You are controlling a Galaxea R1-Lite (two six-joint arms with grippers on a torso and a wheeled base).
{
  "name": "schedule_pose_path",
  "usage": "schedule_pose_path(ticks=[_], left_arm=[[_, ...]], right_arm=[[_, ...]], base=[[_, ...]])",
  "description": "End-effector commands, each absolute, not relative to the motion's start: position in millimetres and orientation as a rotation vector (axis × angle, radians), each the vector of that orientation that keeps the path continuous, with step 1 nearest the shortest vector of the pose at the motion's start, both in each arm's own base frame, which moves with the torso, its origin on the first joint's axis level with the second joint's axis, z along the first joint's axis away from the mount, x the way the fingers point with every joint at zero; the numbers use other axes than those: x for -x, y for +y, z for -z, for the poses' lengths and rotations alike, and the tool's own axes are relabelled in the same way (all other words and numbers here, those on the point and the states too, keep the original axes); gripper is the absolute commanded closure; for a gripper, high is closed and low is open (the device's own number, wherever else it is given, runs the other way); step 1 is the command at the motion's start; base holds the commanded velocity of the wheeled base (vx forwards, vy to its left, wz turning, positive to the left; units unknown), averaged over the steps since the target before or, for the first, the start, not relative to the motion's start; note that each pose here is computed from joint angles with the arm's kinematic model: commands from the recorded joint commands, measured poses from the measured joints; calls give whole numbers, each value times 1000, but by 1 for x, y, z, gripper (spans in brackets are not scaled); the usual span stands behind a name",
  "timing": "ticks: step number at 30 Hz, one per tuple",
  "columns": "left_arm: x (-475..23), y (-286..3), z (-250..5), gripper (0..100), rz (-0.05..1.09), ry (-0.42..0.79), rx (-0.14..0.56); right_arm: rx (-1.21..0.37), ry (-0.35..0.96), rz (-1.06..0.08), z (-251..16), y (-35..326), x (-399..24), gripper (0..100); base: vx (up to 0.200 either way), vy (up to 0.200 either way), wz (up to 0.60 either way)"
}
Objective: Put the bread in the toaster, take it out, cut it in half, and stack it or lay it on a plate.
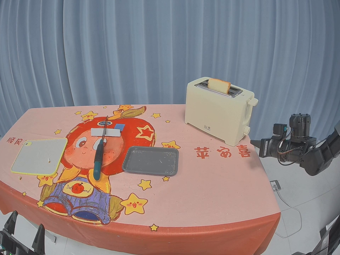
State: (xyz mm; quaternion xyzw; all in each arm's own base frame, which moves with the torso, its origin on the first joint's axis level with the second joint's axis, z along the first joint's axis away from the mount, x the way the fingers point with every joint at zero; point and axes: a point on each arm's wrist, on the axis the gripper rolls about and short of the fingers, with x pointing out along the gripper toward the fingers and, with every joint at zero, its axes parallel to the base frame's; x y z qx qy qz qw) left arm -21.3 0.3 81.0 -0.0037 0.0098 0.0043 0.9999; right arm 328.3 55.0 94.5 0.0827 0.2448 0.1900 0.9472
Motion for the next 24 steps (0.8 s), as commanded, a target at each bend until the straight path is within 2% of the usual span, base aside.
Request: schedule_pose_path(ticks=[1,6,10,24], left_arm=[[20,0,-76,0,-9,37,7],[20,0,-76,0,-9,37,7],[20,0,-76,0,-9,37,7],[20,0,-76,0,-9,37,7]], right_arm=[[-170,525,-369,-83,55,-337,100],[-165,538,-356,-74,57,-345,100],[-169,522,-311,-77,59,-350,100],[-234,515,-256,-75,63,-361,100]], base=[[0,0,0],[0,0,0],[0,0,0],[0,0,0]])
